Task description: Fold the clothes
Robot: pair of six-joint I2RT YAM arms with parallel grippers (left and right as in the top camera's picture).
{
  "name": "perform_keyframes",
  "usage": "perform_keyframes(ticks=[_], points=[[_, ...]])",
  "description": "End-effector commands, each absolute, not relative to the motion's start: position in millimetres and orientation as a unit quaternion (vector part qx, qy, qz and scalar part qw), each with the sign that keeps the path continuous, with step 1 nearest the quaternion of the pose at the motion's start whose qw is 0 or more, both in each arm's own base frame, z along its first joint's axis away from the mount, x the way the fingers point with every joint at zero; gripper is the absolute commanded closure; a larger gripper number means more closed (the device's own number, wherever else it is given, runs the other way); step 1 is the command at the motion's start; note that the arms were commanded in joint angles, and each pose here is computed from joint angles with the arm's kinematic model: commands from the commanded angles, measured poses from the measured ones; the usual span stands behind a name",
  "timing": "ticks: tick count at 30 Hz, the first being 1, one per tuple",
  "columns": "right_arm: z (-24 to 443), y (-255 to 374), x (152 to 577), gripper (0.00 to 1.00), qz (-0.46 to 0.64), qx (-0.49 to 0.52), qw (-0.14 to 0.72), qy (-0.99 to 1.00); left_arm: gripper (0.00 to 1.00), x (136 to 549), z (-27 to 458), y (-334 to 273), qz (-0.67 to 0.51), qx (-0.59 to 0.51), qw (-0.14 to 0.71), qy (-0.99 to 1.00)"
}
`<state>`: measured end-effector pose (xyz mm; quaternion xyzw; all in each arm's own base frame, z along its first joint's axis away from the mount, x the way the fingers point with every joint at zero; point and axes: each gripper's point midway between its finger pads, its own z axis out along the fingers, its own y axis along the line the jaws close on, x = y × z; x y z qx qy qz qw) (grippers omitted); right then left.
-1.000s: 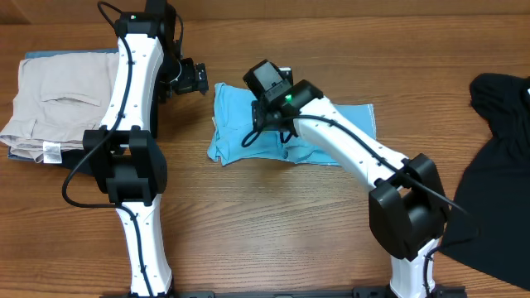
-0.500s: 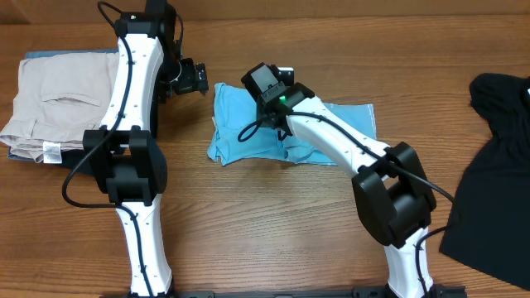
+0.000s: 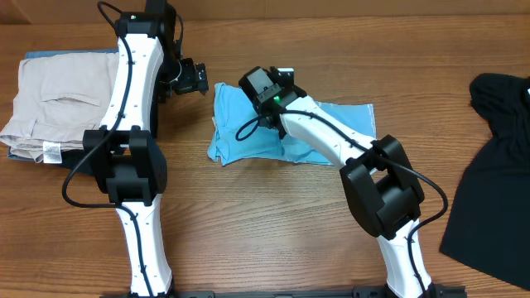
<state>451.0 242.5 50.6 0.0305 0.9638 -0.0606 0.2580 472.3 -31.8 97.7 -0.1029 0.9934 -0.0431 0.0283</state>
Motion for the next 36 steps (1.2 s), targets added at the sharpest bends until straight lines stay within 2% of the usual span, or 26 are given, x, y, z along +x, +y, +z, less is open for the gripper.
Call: perform_keyframes(ticks=[1, 3, 4, 5, 6, 7, 9, 11, 12, 13, 16, 19, 23, 27, 30, 34, 36], points=[[80, 249, 471, 0.96, -0.046, 0.043, 0.297, 0.953, 0.00, 479, 115, -31, -0.043, -0.094, 0.054, 0.993], [80, 249, 472, 0.94, -0.045, 0.044, 0.298, 0.953, 0.00, 479, 115, -31, -0.043, -0.094, 0.054, 0.993], [80, 249, 472, 0.85, -0.044, 0.044, 0.298, 0.952, 0.00, 479, 115, -31, -0.043, -0.094, 0.055, 0.993], [81, 251, 474, 0.53, -0.039, 0.045, 0.303, 0.951, 0.00, 479, 115, -31, -0.043, -0.094, 0.055, 0.993], [81, 253, 474, 0.37, -0.035, 0.045, 0.304, 0.951, 0.00, 479, 115, -31, -0.043, -0.094, 0.055, 0.993], [82, 254, 475, 0.25, -0.032, 0.045, 0.305, 0.951, 0.00, 479, 115, -31, -0.043, -0.094, 0.055, 0.993], [89, 253, 476, 0.23, -0.029, 0.047, 0.309, 0.949, 0.00, 479, 115, -31, -0.043, -0.094, 0.055, 0.993], [117, 247, 471, 0.19, -0.012, 0.051, 0.301, 0.952, 0.00, 479, 115, -31, -0.043, -0.094, 0.055, 0.993], [129, 244, 467, 0.20, 0.006, 0.053, 0.288, 0.956, 0.00, 479, 115, -31, -0.043, -0.094, 0.055, 0.993], [137, 243, 462, 0.27, 0.032, 0.053, 0.271, 0.961, 0.00, 479, 115, -31, -0.043, -0.094, 0.055, 0.993], [130, 238, 457, 0.84, 0.070, 0.059, 0.228, 0.969, 0.00, 479, 115, -31, -0.043, -0.094, 0.054, 0.993], [109, 236, 446, 0.96, 0.102, 0.068, 0.176, 0.977, 0.00, 479, 115, -31, -0.043, -0.094, 0.055, 0.993], [78, 239, 420, 0.96, 0.110, 0.072, 0.122, 0.984, 0.00, 479, 115, -31, -0.043, -0.094, 0.055, 0.993], [48, 238, 410, 0.96, 0.103, 0.067, 0.117, 0.985, 0.00, 479, 115, -31, -0.043, -0.094, 0.055, 0.993], [67, 239, 421, 0.96, 0.126, 0.064, 0.129, 0.982, 0.00, 479, 115, -31, -0.043, -0.094, 0.055, 0.993], [121, 253, 439, 0.96, 0.170, 0.001, 0.182, 0.968, 0.00, 479, 115, -31, -0.043, -0.094, 0.055, 0.993], [124, 255, 446, 0.96, 0.174, 0.001, 0.195, 0.965, 0.00, 479, 115, -31, -0.043, -0.094, 0.054, 0.993]])
